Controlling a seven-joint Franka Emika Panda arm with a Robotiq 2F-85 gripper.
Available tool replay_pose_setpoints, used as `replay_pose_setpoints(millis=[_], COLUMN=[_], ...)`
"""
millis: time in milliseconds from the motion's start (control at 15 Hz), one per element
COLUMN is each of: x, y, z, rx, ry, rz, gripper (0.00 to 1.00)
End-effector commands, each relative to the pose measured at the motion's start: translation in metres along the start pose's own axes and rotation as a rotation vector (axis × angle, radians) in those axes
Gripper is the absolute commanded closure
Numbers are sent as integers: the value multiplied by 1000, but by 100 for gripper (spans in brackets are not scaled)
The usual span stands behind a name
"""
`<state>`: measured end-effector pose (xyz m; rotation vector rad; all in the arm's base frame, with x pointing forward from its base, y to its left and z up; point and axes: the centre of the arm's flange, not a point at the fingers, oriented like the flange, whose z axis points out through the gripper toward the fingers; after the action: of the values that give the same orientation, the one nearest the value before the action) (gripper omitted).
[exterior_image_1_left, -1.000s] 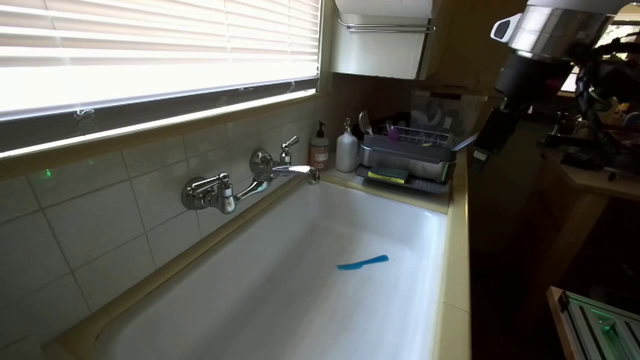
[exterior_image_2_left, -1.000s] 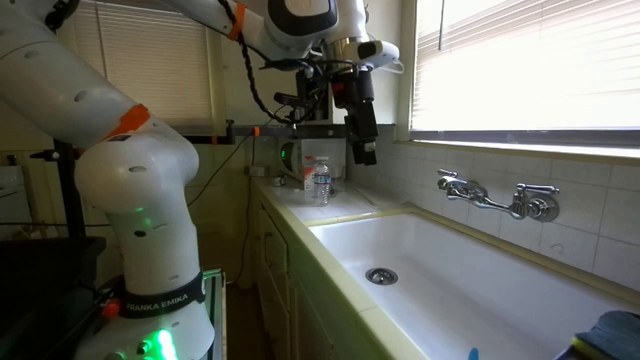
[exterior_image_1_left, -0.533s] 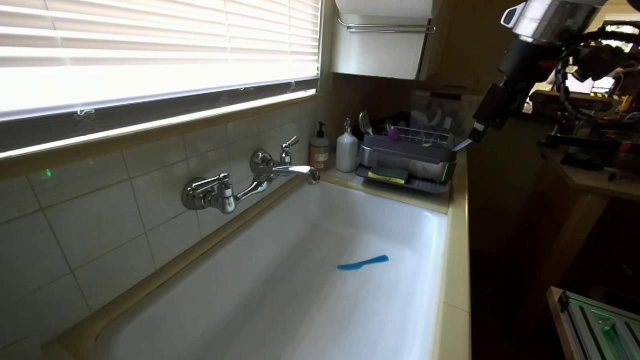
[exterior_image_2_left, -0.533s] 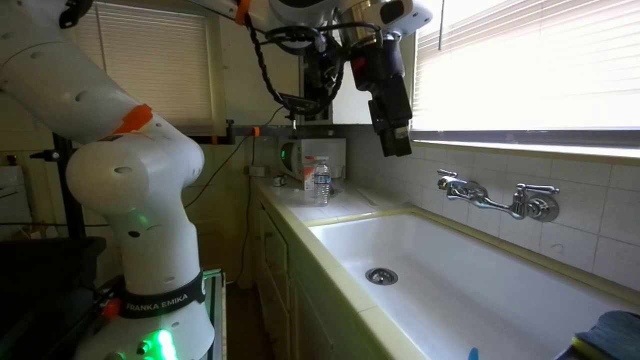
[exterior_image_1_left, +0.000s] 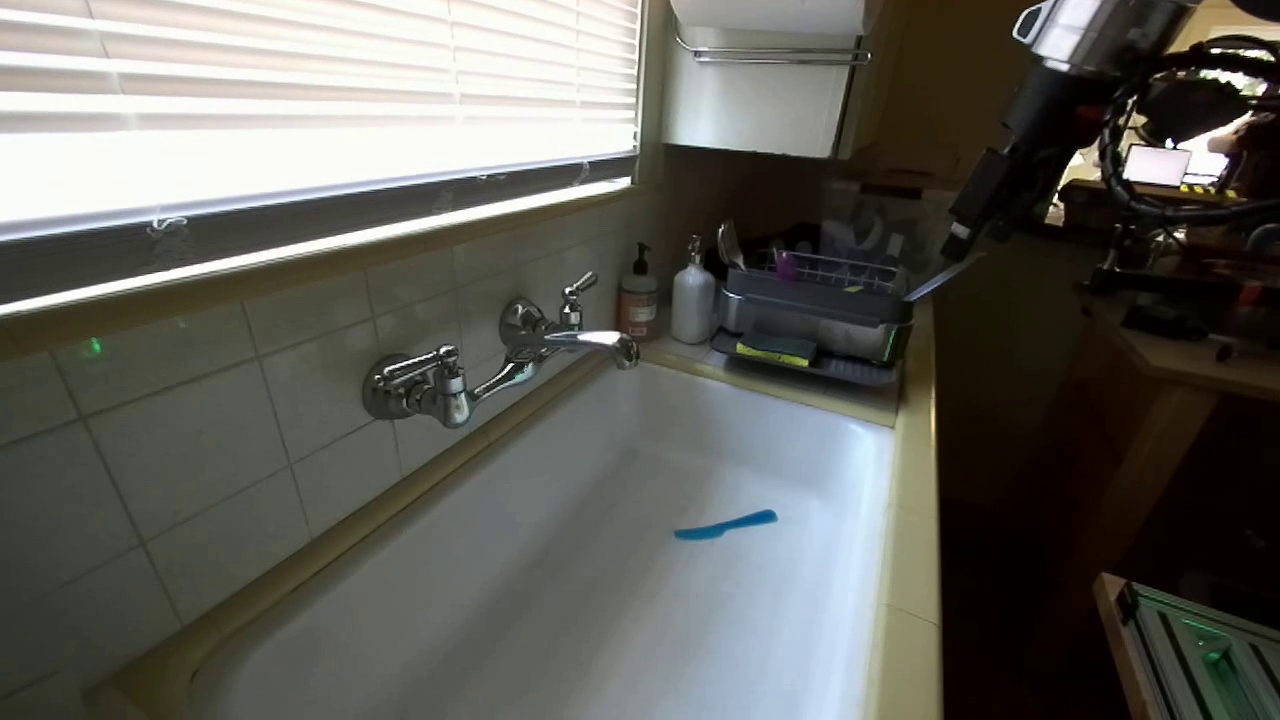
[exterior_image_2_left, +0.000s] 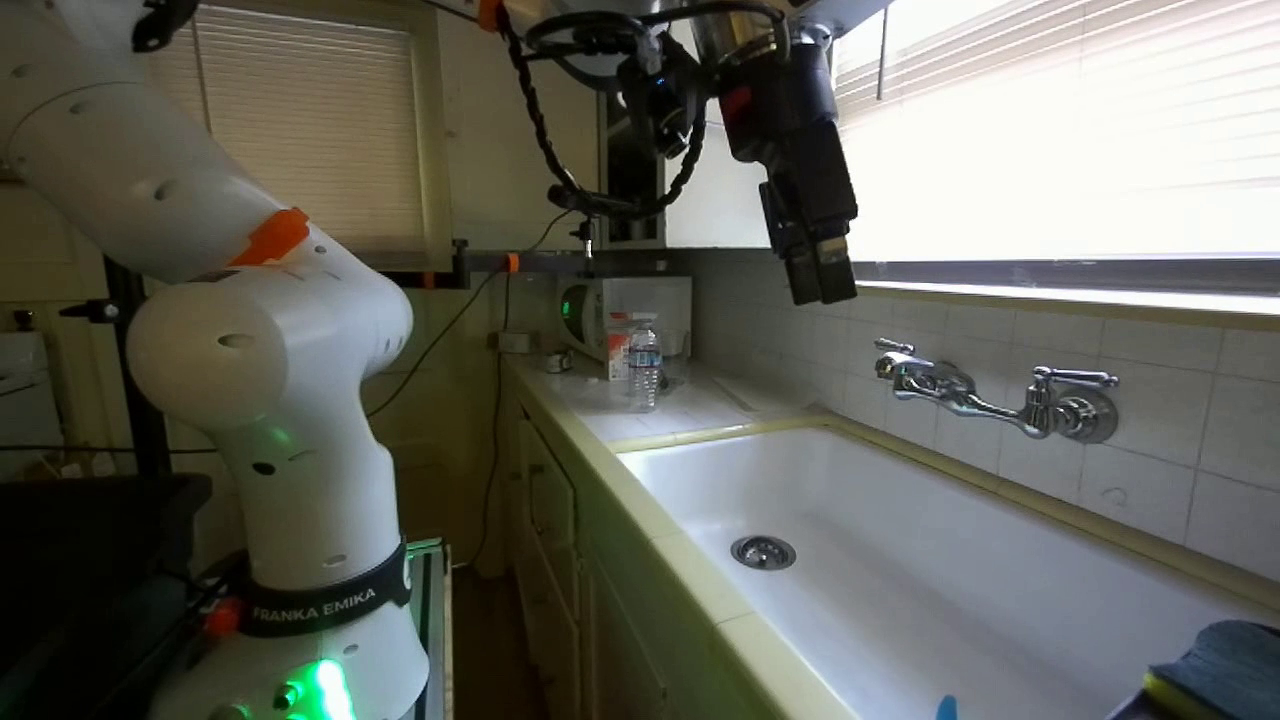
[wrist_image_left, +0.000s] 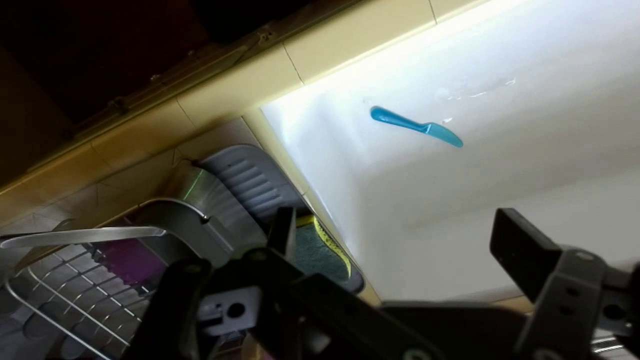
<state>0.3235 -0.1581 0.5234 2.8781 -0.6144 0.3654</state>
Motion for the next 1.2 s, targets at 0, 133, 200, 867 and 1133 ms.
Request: replay_pose_setpoints(millis=[0,133,200,867,1133], x=[0,0,0,54,81], y=[0,0,0,70,106], z=[0,0,0,8,14], rx=[0,0,0,-32,-49], ry=[0,0,0,84,88], rz=[0,0,0,233,221], gripper=[0,0,0,0,0])
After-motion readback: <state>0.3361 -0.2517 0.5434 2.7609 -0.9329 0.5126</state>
